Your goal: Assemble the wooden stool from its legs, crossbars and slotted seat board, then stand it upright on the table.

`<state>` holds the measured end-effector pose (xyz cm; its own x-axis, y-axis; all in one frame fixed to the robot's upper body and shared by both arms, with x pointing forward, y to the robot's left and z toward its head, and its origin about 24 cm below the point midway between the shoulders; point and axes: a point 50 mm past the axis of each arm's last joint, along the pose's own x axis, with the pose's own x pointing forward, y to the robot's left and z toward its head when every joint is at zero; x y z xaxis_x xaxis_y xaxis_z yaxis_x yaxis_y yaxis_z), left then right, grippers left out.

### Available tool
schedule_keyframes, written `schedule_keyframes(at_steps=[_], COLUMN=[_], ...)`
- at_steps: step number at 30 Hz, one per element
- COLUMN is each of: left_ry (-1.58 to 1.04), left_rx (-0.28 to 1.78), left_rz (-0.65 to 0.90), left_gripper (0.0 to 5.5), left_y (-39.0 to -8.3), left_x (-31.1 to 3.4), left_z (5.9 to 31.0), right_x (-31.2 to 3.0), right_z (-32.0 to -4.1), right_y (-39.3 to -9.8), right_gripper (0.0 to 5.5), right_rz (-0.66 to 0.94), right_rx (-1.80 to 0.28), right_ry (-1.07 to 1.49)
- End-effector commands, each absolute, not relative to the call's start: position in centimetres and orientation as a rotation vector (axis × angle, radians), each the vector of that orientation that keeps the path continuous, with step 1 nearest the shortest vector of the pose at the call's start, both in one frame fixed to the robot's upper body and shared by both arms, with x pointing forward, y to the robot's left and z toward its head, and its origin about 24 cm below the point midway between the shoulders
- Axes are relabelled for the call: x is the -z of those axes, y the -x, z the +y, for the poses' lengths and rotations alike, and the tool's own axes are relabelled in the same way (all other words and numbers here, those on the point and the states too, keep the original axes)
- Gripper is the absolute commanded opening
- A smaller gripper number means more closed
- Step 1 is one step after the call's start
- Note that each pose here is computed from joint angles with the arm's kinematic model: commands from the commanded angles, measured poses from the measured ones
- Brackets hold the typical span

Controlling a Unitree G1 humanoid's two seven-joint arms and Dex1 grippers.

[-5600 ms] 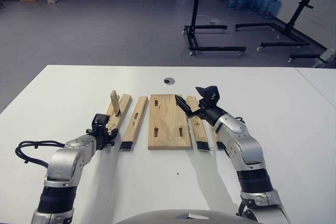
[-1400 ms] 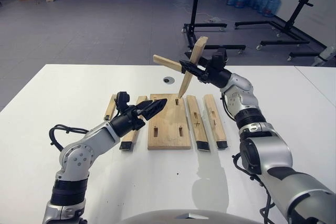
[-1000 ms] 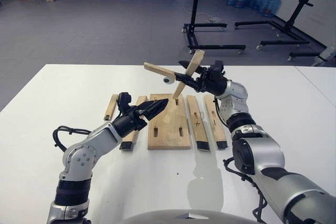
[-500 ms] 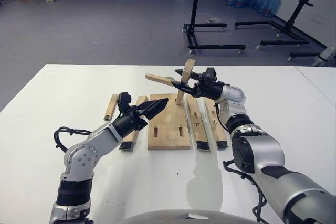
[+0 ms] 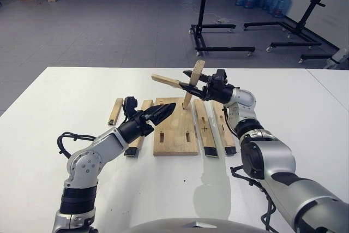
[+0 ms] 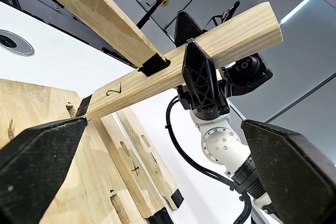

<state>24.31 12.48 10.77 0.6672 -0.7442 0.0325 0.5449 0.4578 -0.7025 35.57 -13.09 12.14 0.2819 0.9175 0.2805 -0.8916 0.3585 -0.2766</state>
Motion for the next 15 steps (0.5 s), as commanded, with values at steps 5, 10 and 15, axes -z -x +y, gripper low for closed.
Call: schedule_keyframes(at_steps=[5, 10, 15], left_ry=[0.731, 0.736, 0.741], left_rx=[0.805, 0.802, 0.795], left_rz=[0.311, 0.307, 0.303], left_gripper=[5.4, 5.4, 5.4], left_y=[-24.3, -24.2, -24.3], left_x=[-10.6, -10.5, -10.5], left_z=[12.3, 12.3, 12.2], right_x=[-10.7, -9.7, -10.5], right_z=[-12.6, -12.7, -13.3], right_y=[-35.1, -34.7, -35.1], right_gripper=[2.08, 2.08, 2.08], right_rz=[-0.352, -0.261, -0.199], right_rx=[-1.265, -1.34, -1.388], right_ry=[0.066, -0.002, -0.05])
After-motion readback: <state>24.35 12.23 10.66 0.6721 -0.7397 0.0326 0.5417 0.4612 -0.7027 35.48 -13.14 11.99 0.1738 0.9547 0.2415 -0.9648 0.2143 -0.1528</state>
